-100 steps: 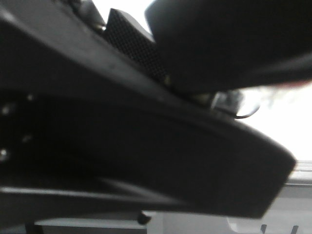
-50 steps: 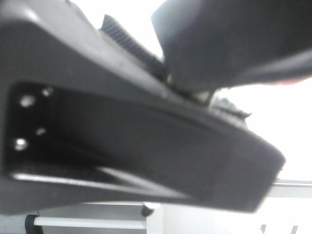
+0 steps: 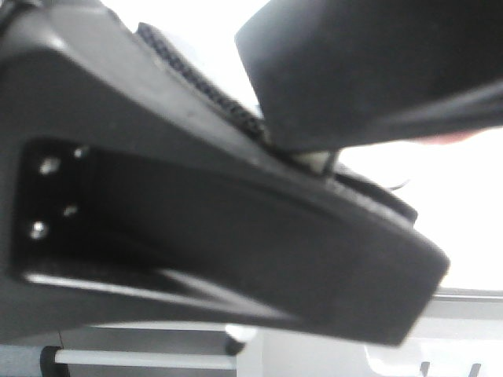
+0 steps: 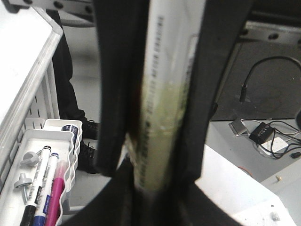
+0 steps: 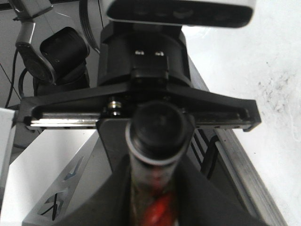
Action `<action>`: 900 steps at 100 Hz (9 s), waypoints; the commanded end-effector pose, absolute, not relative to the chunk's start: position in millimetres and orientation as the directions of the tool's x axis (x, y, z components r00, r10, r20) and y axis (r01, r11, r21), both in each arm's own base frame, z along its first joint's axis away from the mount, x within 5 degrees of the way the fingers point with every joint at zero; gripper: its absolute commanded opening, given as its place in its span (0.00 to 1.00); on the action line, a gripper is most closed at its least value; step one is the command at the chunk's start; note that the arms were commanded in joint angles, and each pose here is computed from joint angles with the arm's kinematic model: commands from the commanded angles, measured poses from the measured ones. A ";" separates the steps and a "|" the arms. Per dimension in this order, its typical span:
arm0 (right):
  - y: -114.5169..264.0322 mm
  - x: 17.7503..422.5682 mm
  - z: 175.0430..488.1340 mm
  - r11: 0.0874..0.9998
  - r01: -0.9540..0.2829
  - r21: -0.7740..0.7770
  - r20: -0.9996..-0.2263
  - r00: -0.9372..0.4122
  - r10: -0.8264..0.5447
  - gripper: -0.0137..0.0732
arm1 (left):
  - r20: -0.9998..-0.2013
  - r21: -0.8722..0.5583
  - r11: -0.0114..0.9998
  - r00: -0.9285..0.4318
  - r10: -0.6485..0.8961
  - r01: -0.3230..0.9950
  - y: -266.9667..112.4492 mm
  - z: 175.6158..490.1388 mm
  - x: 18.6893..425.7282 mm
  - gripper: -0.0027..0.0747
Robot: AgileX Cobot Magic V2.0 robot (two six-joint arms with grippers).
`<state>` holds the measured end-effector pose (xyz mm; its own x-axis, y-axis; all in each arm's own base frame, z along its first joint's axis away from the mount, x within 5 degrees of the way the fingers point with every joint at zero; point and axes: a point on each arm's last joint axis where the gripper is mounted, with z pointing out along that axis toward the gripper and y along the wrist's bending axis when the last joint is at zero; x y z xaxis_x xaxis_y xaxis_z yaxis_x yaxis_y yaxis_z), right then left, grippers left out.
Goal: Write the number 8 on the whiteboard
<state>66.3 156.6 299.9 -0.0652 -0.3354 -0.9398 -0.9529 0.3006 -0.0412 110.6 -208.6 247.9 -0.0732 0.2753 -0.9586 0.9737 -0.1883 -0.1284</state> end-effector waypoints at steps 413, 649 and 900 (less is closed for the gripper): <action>28.3 10.3 325.9 0.614 -0.704 -0.358 -0.922 0.371 -0.113 0.08 | -0.952 -0.306 0.620 -0.245 -0.184 0.723 -85.4 302.1 76.2 0.01; 27.9 7.1 316.0 0.587 -0.723 -0.364 -0.925 0.355 -0.135 0.08 | -0.962 -0.160 0.970 -0.251 -0.111 0.182 -12.4 175.8 51.7 0.01; 6.6 52.7 180.0 0.948 -0.204 -0.245 -0.948 -0.154 -0.279 0.08 | -0.962 -0.160 0.970 -0.251 -0.111 0.182 -12.4 175.8 51.7 0.01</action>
<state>53.1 7.2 181.3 -0.1819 -0.2745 -0.9442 -0.2172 0.9477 -0.2337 51.9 -12.7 181.7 -0.2802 -0.0919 -0.9555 0.1834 0.9720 -0.1473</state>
